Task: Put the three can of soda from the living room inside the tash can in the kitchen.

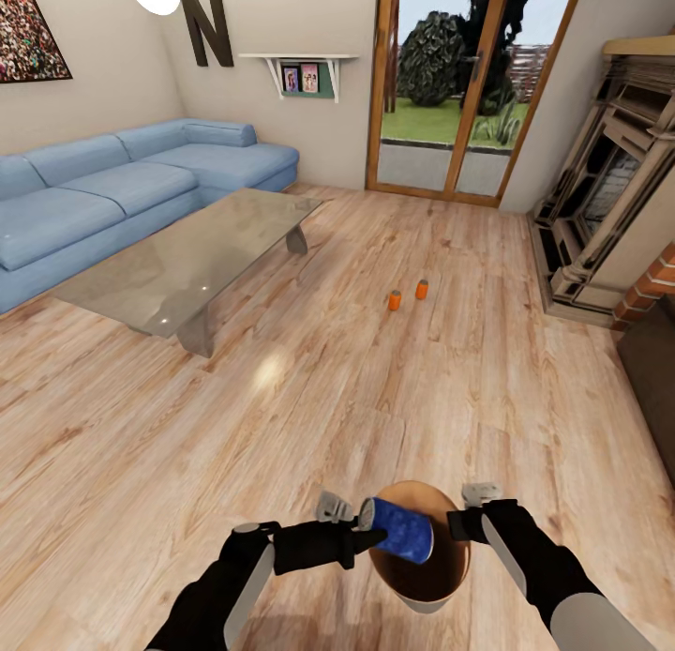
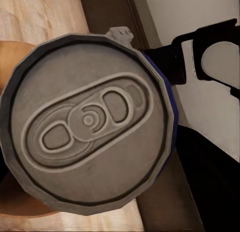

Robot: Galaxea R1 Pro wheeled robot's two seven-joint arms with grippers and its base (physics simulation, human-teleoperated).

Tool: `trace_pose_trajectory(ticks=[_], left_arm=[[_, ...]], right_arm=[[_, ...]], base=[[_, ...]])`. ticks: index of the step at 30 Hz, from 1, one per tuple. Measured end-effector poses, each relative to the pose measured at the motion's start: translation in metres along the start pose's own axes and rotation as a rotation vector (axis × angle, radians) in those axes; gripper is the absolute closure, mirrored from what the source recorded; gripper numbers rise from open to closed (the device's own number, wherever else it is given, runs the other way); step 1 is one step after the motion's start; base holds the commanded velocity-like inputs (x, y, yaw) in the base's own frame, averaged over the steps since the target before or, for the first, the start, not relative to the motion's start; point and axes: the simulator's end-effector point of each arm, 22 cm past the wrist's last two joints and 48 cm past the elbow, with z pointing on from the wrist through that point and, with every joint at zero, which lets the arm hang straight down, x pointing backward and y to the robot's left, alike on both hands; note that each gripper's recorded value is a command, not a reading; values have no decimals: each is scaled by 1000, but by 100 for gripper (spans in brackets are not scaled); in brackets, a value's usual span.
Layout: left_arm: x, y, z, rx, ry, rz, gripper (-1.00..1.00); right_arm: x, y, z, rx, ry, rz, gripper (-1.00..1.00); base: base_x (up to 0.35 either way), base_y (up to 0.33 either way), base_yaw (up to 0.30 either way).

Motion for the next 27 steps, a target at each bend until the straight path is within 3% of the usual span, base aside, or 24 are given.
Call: trace_pose_trajectory(ticks=[14,15,27], left_arm=[[9,1,7,-31,31,18,100],[9,1,7,-31,31,19,-100],[8,1,7,-30,30,19,-100]], right_arm=[[0,-4,0,29,1,-1,100],[0,-3,0,29,1,-2,100],[0,-3,0,29,1,-3,100]], base=[[0,0,0],[0,0,0],[0,0,0]])
